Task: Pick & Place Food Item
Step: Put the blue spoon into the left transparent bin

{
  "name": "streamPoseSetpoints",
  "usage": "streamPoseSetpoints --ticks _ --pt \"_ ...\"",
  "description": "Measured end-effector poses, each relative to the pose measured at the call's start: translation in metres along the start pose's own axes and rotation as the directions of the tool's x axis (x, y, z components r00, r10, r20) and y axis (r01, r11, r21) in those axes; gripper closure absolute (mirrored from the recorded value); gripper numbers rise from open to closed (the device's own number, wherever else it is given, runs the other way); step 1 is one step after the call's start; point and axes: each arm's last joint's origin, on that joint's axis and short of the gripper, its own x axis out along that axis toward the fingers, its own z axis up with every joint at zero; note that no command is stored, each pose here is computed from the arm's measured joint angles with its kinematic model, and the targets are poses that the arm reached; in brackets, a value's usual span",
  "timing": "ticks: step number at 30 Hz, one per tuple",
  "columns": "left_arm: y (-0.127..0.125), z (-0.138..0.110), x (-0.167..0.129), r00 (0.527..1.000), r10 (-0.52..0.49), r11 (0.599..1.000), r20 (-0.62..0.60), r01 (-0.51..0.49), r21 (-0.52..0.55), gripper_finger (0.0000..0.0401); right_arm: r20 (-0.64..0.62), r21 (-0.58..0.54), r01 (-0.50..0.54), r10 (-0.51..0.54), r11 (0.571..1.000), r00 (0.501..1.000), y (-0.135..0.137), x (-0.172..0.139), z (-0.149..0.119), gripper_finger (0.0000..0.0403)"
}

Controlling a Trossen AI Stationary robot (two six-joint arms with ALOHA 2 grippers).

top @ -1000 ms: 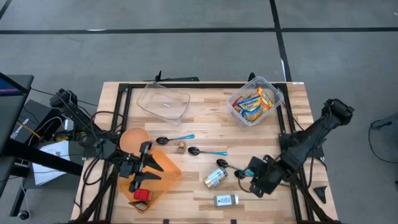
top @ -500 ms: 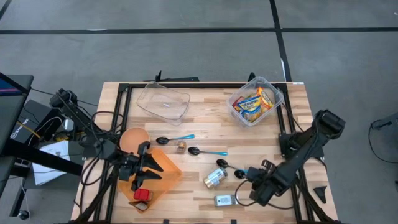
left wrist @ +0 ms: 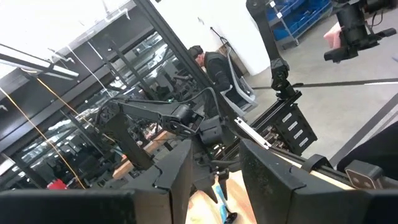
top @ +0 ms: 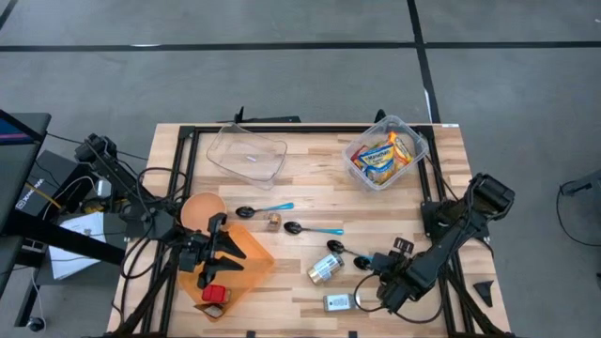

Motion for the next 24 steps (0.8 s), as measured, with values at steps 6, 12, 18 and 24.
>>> streamPoseSetpoints --ticks 6,12,18,24 --pt "0.0 0.0 0.0 1.0 -0.006 1.0 0.004 0.006 -0.024 0.0275 -0.001 -0.005 0.006 -0.006 1.0 1.0 -0.001 -0.001 0.0 0.0276" --pt "0.0 0.0 0.0 1.0 -0.007 1.0 0.003 0.007 -0.024 0.0275 0.032 -0.002 -0.083 0.083 0.997 0.996 0.002 0.013 -0.003 0.0276" --pt "0.0 0.0 0.0 1.0 -0.007 1.0 0.003 0.008 -0.024 0.0275 0.05 0.004 -0.078 0.077 0.997 0.996 -0.005 0.019 -0.007 0.0276" --pt "0.0 0.0 0.0 1.0 -0.008 1.0 0.003 0.008 -0.024 0.0275 0.065 0.012 -0.117 0.116 0.993 0.991 -0.01 0.018 -0.006 0.0276"
